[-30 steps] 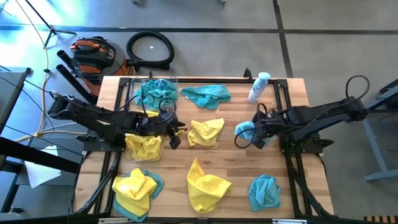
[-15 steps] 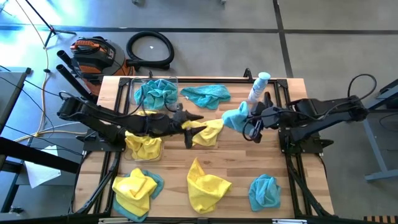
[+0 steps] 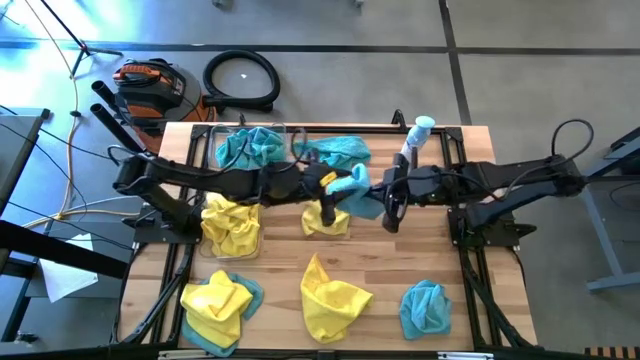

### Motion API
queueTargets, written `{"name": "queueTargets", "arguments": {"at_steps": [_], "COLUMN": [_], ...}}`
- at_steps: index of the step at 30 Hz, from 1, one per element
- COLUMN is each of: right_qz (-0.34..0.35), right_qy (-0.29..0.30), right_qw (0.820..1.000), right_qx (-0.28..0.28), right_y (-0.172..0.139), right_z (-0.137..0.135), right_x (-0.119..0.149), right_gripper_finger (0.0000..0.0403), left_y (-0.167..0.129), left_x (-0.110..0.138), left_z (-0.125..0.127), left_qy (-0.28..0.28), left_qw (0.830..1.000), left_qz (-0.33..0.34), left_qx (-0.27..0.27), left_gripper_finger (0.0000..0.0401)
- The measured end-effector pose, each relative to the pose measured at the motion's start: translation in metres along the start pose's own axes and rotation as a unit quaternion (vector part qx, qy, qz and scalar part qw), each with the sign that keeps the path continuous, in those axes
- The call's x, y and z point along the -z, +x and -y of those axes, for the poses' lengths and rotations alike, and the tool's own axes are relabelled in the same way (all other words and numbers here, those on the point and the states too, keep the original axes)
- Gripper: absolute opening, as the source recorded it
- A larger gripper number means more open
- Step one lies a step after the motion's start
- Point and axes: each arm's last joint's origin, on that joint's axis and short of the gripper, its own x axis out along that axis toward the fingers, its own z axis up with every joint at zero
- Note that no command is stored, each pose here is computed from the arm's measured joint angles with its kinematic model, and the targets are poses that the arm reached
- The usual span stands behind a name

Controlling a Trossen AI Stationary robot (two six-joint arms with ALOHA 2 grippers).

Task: Sort microfiber towel by color & place in baskets
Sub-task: Put the blue towel into the top transparent bin

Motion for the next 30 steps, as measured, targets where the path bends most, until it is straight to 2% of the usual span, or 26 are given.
{"name": "queueTargets", "arguments": {"at_steps": [5,13,16,19,22,27,30], "right_qz": [0.019,0.030,0.031,0.033,0.031,0.027,0.013], "right_qy": [-0.017,-0.022,-0.022,-0.019,-0.007,0.003,0.008], "right_qw": [1.000,0.999,0.999,0.999,0.999,1.000,1.000], "right_qx": [-0.003,-0.013,-0.013,-0.009,-0.008,-0.001,0.010], "right_y": [0.002,-0.002,-0.002,-0.003,-0.003,-0.003,-0.003], "right_z": [-0.001,-0.001,-0.001,0.000,0.000,0.001,0.001], "right_x": [-0.004,-0.006,-0.006,-0.006,-0.006,-0.005,-0.002], "right_gripper_finger": [0.0001,0.0001,0.0001,0.0005,0.0028,0.0093,0.0126], "left_y": [0.017,0.024,0.024,0.024,0.024,0.022,0.010], "left_x": [-0.002,0.008,0.008,0.009,0.010,0.008,-0.007], "left_z": [0.004,0.006,0.006,0.007,0.004,-0.011,-0.032], "left_qy": [0.008,0.019,0.025,0.021,0.032,0.044,0.059], "left_qw": [0.999,0.997,0.997,0.996,0.995,0.992,0.988], "left_qz": [-0.030,-0.069,-0.070,-0.072,-0.079,-0.111,-0.143], "left_qx": [0.031,0.032,0.032,0.041,0.046,0.030,-0.001], "left_gripper_finger": [0.0198,0.0190,0.0152,0.0087,0.0020,0.0010,0.0005]}}
